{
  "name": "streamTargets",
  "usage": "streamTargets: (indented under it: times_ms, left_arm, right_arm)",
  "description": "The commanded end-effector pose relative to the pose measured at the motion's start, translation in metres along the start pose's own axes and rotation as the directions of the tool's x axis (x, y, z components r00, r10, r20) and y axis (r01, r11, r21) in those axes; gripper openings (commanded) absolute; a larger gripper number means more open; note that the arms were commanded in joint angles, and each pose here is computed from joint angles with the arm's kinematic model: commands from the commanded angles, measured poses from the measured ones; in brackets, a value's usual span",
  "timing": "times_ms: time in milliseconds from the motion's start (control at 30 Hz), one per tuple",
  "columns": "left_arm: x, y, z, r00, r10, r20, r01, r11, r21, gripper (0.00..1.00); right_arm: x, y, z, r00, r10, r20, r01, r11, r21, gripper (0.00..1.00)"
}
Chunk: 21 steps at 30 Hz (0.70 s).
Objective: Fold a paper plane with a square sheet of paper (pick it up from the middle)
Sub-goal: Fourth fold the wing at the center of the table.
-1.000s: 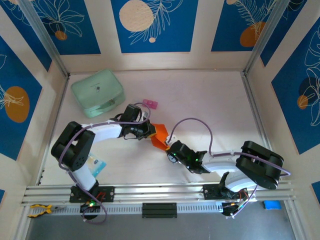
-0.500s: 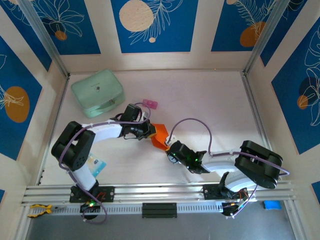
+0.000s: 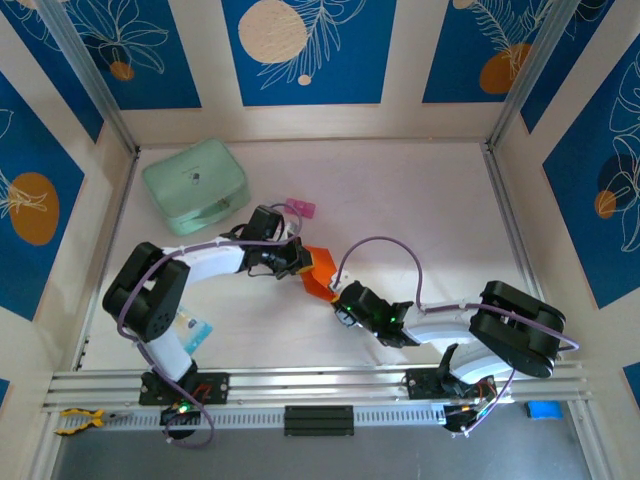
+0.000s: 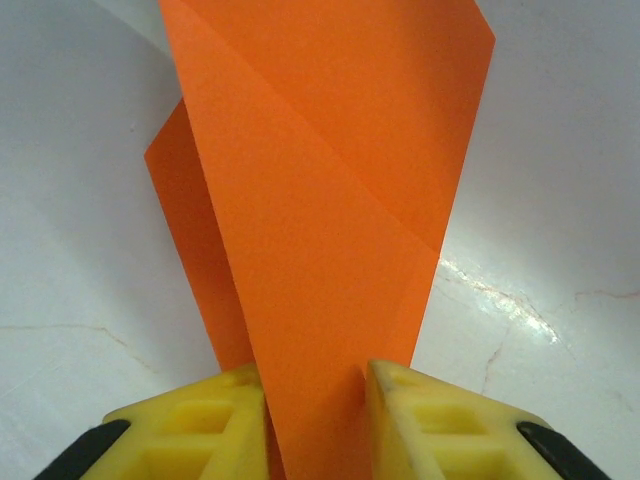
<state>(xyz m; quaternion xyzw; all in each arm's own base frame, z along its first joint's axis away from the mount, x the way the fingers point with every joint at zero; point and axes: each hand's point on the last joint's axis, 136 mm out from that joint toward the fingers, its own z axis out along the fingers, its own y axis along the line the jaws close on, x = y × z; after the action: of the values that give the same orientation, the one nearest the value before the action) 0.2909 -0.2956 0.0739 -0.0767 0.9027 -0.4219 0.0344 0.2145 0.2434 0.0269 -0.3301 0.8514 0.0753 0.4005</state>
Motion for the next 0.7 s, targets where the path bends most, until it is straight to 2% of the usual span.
streamTargets:
  times_ms: [0, 233, 667]
  left_arm:
    - [-0.0015, -0.0016, 0.0001, 0.999, -0.03, -0.036, 0.03, 1.0, 0.001, 0.04]
    - [-0.0016, -0.005, 0.0006, 0.998, -0.032, -0.045, 0.033, 0.999, 0.012, 0.04]
    - [-0.0027, -0.0086, -0.0014, 0.999, -0.027, -0.043, 0.028, 0.999, 0.022, 0.05]
  right_arm:
    - [-0.0203, -0.0001, -0.0029, 0.998, -0.027, 0.055, 0.027, 1.0, 0.007, 0.32]
    - [-0.0226, -0.0025, -0.0026, 0.996, -0.064, 0.063, 0.062, 0.998, 0.032, 0.32]
    - [-0.0235, -0.0055, -0.0028, 0.996, -0.062, 0.071, 0.058, 0.997, 0.05, 0.26]
